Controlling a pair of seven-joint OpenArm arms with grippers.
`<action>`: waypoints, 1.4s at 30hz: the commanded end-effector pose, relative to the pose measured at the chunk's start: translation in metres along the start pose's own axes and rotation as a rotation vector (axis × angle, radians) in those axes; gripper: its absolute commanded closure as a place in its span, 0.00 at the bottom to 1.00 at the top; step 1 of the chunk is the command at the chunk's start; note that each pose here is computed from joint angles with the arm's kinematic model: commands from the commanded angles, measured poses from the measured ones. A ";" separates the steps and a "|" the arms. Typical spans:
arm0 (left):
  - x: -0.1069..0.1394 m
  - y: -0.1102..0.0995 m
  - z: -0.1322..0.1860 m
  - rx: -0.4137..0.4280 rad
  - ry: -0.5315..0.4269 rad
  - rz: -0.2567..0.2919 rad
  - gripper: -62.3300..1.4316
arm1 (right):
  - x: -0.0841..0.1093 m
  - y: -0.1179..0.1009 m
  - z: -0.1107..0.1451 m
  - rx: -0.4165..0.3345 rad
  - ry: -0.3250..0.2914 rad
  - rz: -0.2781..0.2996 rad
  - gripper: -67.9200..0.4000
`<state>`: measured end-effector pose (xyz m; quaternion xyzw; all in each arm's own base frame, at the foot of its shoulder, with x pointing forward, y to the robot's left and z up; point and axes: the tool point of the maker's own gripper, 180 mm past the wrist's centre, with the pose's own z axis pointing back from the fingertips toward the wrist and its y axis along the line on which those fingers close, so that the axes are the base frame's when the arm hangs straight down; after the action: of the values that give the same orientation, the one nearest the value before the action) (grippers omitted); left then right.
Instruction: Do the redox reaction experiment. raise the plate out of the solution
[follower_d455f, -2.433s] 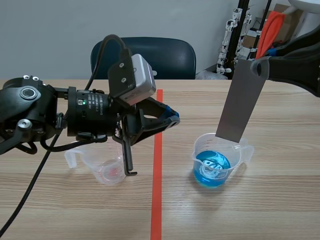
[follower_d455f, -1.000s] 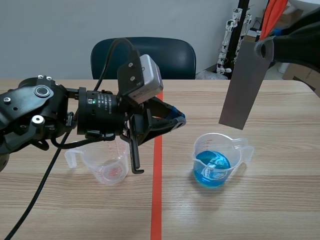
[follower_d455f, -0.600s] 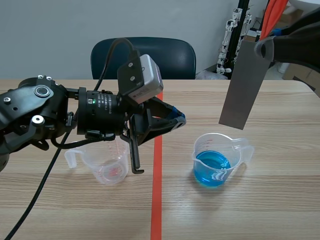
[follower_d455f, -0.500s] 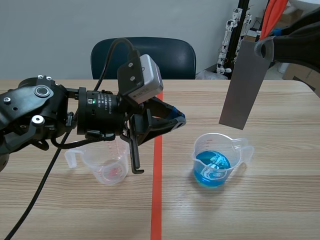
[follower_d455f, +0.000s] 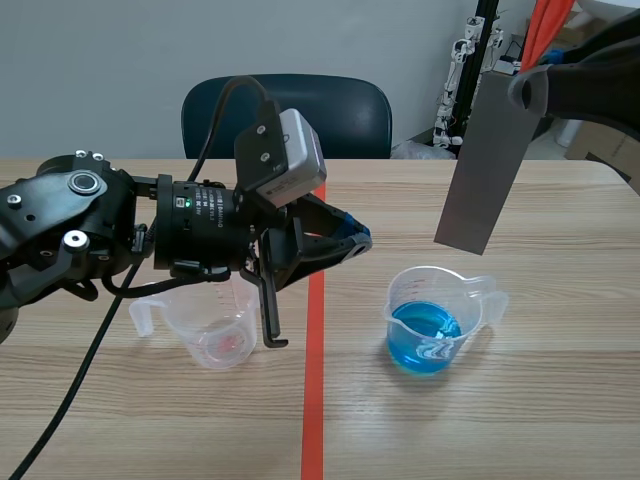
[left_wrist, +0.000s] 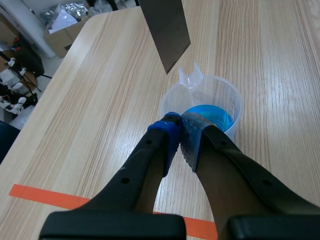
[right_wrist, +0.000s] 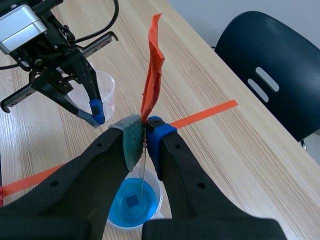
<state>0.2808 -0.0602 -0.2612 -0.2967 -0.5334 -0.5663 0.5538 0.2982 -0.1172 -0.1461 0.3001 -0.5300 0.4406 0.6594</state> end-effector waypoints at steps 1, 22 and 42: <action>0.009 0.004 -0.001 0.005 -0.034 0.000 0.93 | 0.016 -0.001 0.002 0.005 -0.041 0.018 0.99; 0.009 0.004 -0.001 0.005 -0.034 0.000 0.93 | 0.014 -0.001 0.002 0.005 -0.033 0.021 0.99; 0.009 0.003 -0.001 0.005 -0.034 0.000 0.93 | 0.012 -0.001 0.002 0.005 -0.023 0.020 0.99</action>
<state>0.2808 -0.0602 -0.2612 -0.2967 -0.5334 -0.5663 0.5538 0.2980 -0.1183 -0.1498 0.2952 -0.5230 0.4440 0.6650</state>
